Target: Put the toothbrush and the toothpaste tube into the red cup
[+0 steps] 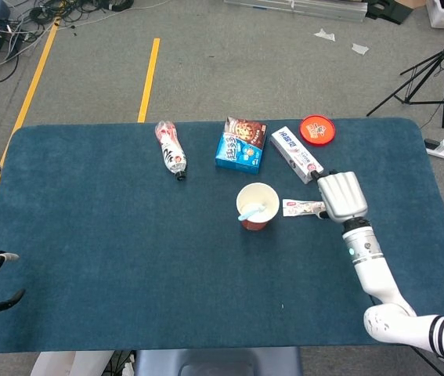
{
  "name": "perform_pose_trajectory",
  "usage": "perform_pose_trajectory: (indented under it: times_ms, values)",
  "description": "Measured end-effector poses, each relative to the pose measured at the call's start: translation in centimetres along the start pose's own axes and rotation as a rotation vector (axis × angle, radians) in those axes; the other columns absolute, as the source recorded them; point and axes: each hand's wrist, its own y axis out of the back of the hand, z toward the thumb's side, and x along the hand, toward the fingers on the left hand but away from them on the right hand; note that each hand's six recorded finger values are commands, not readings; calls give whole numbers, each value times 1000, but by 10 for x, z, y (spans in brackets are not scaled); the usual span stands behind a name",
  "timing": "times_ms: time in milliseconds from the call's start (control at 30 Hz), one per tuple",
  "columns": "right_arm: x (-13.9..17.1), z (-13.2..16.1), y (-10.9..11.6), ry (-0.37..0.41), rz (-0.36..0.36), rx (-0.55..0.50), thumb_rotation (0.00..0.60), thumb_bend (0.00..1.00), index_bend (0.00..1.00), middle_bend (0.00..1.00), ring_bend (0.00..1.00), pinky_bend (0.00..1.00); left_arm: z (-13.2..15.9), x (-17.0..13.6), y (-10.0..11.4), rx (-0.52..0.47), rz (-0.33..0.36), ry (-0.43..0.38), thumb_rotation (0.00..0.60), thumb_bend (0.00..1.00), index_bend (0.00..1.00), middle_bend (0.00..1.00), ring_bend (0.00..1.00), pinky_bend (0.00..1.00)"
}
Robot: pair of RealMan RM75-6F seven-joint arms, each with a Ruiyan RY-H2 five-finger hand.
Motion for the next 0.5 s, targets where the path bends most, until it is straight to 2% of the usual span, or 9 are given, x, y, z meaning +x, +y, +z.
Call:
perform_pose_trajectory:
  times_ms: [233,367,500]
  values:
    - [-18,-15,-21,-57,107,136,600,38,350,960,806,986,-1,0,1,-4,-1,2,600,171,316,315,212,275]
    - [-26,-17,-33,-87,171,172,600,40,350,1000,911,1000,-1,0,1,-5,-2,0,600,172,315,315,212,275]
    - [-35,-17,-52,-116,244,221,600,41,350,1000,946,1000,-1,-1,1,-8,0,-1,600,171,315,315,212,275]
